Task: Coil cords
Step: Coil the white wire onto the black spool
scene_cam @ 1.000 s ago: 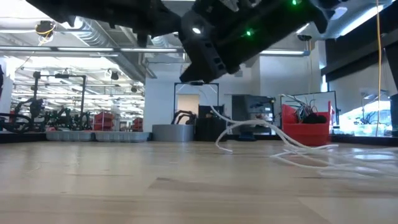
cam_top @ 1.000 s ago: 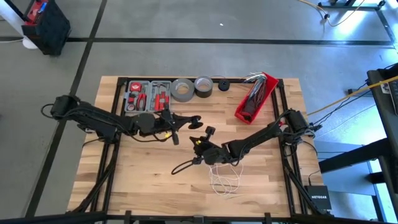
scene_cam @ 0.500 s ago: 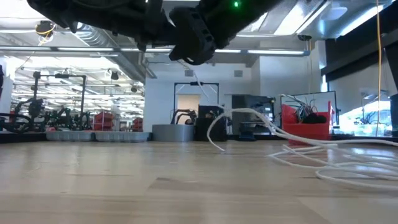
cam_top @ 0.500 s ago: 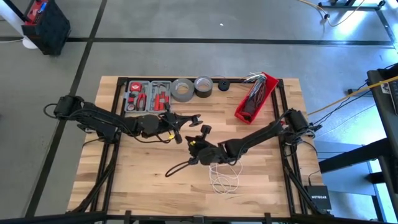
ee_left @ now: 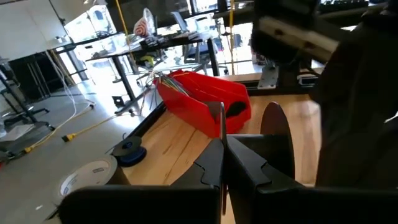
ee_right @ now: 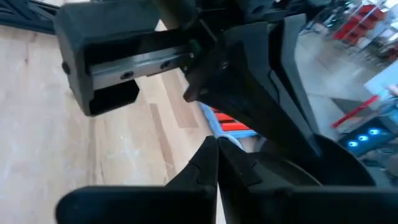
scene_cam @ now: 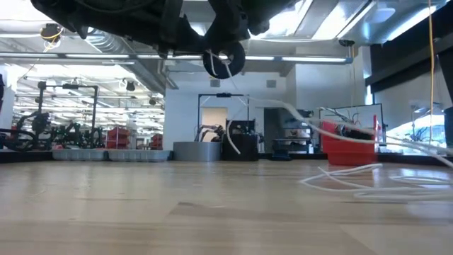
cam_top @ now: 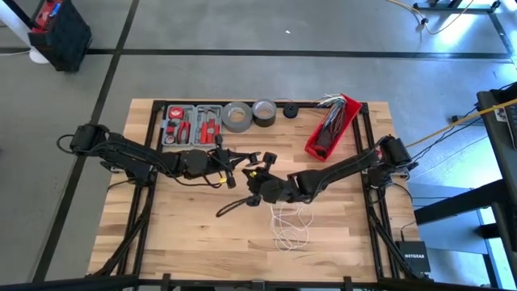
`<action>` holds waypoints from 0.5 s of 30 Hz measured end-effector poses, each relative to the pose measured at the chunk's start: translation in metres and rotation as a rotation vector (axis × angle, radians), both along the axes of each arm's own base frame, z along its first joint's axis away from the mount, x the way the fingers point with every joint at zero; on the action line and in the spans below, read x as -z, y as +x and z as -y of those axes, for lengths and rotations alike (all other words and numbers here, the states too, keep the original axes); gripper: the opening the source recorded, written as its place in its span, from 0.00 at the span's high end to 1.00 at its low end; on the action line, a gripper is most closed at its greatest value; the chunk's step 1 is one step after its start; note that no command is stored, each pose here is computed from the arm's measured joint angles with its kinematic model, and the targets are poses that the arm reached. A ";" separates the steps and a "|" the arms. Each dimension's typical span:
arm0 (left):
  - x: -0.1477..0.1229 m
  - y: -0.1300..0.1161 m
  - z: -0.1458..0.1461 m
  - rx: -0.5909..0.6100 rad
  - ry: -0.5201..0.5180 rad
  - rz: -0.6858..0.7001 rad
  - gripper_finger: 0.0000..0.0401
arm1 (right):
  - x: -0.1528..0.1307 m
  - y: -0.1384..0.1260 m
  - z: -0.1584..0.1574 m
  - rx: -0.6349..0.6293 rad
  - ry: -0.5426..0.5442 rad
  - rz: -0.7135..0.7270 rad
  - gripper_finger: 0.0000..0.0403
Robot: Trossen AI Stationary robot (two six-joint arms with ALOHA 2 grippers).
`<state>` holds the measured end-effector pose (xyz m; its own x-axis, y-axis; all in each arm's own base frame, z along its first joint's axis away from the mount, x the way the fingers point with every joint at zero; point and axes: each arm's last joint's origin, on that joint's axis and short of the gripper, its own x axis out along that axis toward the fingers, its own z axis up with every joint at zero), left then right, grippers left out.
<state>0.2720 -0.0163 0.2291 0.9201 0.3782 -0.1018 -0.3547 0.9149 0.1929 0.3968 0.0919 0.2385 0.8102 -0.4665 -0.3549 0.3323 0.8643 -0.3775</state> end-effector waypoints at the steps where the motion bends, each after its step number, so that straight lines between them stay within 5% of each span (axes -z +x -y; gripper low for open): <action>1: 0.000 0.000 0.000 -0.001 -0.005 0.002 1.00 | 0.000 0.001 0.002 -0.015 0.026 0.004 0.99; 6: -0.002 0.000 0.000 -0.005 -0.046 0.040 1.00 | 0.013 0.008 0.007 -0.088 0.123 -0.016 0.99; 15: 0.001 0.000 -0.003 -0.012 -0.022 -0.003 1.00 | -0.014 0.005 0.009 -0.017 0.032 0.021 0.99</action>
